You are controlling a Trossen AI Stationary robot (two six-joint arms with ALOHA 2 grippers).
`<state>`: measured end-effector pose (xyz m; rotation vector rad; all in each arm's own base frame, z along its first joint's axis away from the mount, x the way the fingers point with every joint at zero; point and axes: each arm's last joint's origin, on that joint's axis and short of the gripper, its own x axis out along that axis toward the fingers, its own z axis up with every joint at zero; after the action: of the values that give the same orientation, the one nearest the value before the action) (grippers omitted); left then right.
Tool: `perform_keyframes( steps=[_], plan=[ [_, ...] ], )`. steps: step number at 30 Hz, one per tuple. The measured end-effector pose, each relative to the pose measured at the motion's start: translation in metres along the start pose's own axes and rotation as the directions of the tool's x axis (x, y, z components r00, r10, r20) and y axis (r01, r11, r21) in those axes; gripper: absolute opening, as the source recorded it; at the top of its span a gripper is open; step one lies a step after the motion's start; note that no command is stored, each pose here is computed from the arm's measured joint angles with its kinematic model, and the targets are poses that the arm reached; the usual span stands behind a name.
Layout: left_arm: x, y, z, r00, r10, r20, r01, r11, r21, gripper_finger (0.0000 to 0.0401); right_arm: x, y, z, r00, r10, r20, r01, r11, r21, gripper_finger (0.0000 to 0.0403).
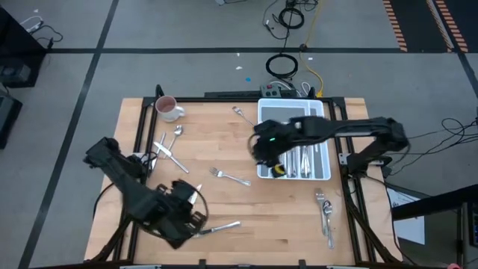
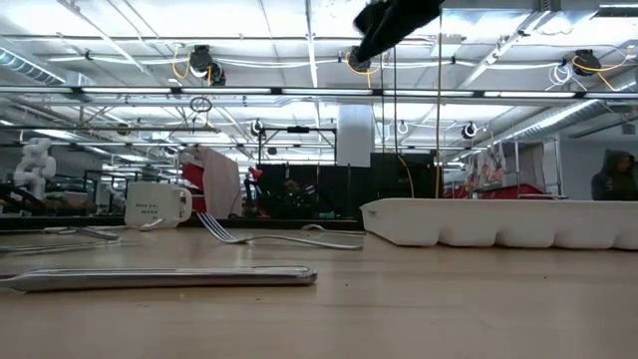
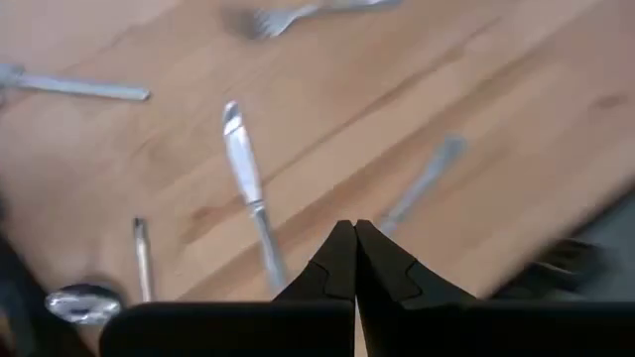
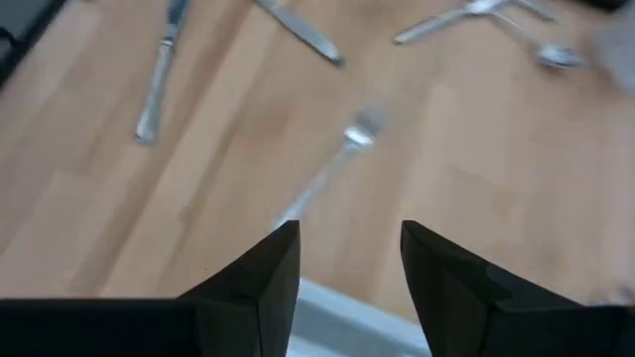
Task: Sort silverware
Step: Put the silver spoon into the silverware tray
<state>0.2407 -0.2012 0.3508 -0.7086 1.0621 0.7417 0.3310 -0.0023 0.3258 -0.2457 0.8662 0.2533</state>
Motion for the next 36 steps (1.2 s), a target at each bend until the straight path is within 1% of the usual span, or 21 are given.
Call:
perform_keyframes(
  steps=[2, 4, 6, 8, 12, 16, 19, 20, 22, 24, 25, 26, 28, 29, 30, 32, 34, 35, 36],
  plan=[
    [-0.020, 0.006, 0.006, 0.998, -0.057, 0.019, 0.057, 0.998, -0.008, 0.0007, 0.024, -0.002, 0.004, 0.998, 0.059, 0.029, -0.059, 0.998, -0.002, 0.0175],
    [-0.033, 0.012, 0.008, 0.993, -0.107, 0.045, 0.108, 0.994, -0.014, 0.0015, 0.048, -0.002, 0.009, 0.989, 0.129, 0.075, -0.129, 0.992, -0.003, 0.0182],
    [-0.044, 0.019, 0.010, 0.985, -0.150, 0.087, 0.152, 0.988, -0.018, 0.0022, 0.070, 0.000, 0.015, 0.979, 0.164, 0.122, -0.162, 0.986, -0.026, 0.0189],
    [-0.054, 0.026, 0.012, 0.976, -0.191, 0.109, 0.192, 0.981, -0.005, 0.0023, 0.088, 0.003, 0.020, 0.970, 0.173, 0.172, -0.163, 0.984, -0.069, 0.0194],
    [-0.062, 0.033, 0.016, 0.968, -0.218, 0.125, 0.215, 0.976, 0.036, 0.0024, 0.120, 0.007, 0.032, 0.943, 0.159, 0.291, -0.130, 0.985, -0.117, 0.0196],
    [-0.064, 0.037, 0.019, 0.966, -0.217, 0.142, 0.213, 0.976, 0.043, 0.0025, 0.147, 0.009, 0.036, 0.917, 0.143, 0.372, -0.126, 0.990, -0.068, 0.0191],
    [-0.053, 0.035, 0.018, 0.976, -0.177, 0.129, 0.172, 0.984, 0.047, 0.0024, 0.155, 0.010, 0.033, 0.928, 0.122, 0.352, -0.147, 0.988, 0.047, 0.0186],
    [-0.046, 0.034, 0.018, 0.983, -0.146, 0.107, 0.144, 0.989, 0.029, 0.0020, 0.156, 0.010, 0.032, 0.934, 0.121, 0.337, -0.154, 0.985, 0.073, 0.0182],
    [-0.026, 0.033, 0.016, 0.995, -0.068, 0.067, 0.068, 0.998, -0.003, 0.0008, 0.149, 0.010, 0.030, 0.944, 0.125, 0.304, -0.158, 0.984, 0.087, 0.0168],
    [-0.002, 0.034, 0.012, 0.999, 0.032, 0.031, -0.031, 0.999, -0.030, 0.0005, 0.138, 0.011, 0.030, 0.955, 0.107, 0.276, -0.129, 0.990, 0.065, 0.0141],
    [0.010, 0.037, 0.009, 0.996, 0.084, -0.006, -0.085, 0.995, -0.046, 0.0004, 0.130, 0.011, 0.030, 0.961, 0.091, 0.261, -0.107, 0.993, 0.049, 0.0122],
    [0.022, 0.040, 0.006, 0.989, 0.142, -0.047, -0.145, 0.988, -0.057, 0.0004, 0.121, 0.011, 0.031, 0.965, 0.076, 0.253, -0.087, 0.996, 0.032, 0.0101],
    [0.046, 0.050, -0.001, 0.958, 0.253, -0.134, -0.265, 0.961, -0.076, 0.0003, 0.103, 0.011, 0.032, 0.972, 0.037, 0.232, -0.043, 0.999, 0.019, 0.0053],
    [0.057, 0.054, -0.005, 0.940, 0.295, -0.171, -0.313, 0.945, -0.093, 0.0003, 0.093, 0.011, 0.033, 0.974, 0.019, 0.224, -0.025, 0.999, 0.022, 0.0029],
    [0.069, 0.058, -0.010, 0.923, 0.326, -0.205, -0.353, 0.929, -0.108, 0.0003, 0.084, 0.012, 0.032, 0.976, 0.015, 0.215, -0.021, 1.000, 0.022, 0.0015],
    [0.089, 0.063, -0.019, 0.903, 0.339, -0.266, -0.383, 0.914, -0.136, 0.0002, 0.064, 0.012, 0.033, 0.975, 0.012, 0.221, -0.017, 1.000, 0.023, 0.0013],
    [0.105, 0.064, -0.026, 0.905, 0.301, -0.302, -0.366, 0.911, -0.188, 0.0002, 0.043, 0.014, 0.034, 0.972, 0.006, 0.234, -0.012, 1.000, 0.024, 0.0025],
    [0.111, 0.065, -0.030, 0.902, 0.290, -0.318, -0.370, 0.901, -0.226, 0.0002, 0.033, 0.014, 0.034, 0.971, -0.007, 0.237, 0.001, 1.000, 0.026, 0.0029],
    [0.117, 0.067, -0.033, 0.900, 0.285, -0.330, -0.380, 0.882, -0.277, 0.0002, 0.024, 0.015, 0.033, 0.971, -0.019, 0.238, 0.012, 0.999, 0.029, 0.0032]
  ],
)
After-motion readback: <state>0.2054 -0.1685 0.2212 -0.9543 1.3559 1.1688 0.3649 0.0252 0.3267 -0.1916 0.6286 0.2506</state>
